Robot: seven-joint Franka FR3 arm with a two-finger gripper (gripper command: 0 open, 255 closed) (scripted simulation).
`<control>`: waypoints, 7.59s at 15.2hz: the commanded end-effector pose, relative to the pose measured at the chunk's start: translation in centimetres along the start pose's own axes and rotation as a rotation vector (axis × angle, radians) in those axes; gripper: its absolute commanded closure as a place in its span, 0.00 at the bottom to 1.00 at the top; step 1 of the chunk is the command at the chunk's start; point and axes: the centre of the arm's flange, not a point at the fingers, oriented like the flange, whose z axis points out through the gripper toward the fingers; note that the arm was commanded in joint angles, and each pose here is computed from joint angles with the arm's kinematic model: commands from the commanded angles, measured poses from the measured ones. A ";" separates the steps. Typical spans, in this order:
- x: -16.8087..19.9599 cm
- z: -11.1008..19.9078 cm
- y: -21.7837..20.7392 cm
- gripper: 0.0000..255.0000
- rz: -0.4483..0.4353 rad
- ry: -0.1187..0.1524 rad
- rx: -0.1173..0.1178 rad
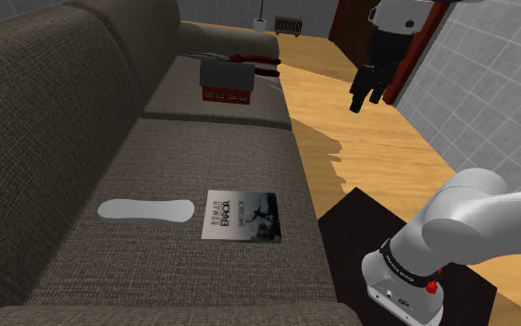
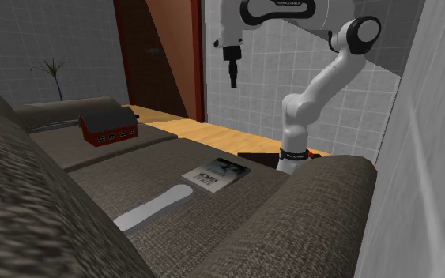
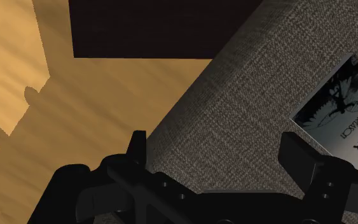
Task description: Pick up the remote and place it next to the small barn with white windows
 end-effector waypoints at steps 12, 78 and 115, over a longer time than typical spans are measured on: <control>8.7 4.9 -10.5 0.00 -0.218 0.016 -0.017; 19.7 20.6 -48.9 1.00 -0.870 0.064 -0.067; 19.2 2.4 -46.8 1.00 -0.870 0.064 -0.067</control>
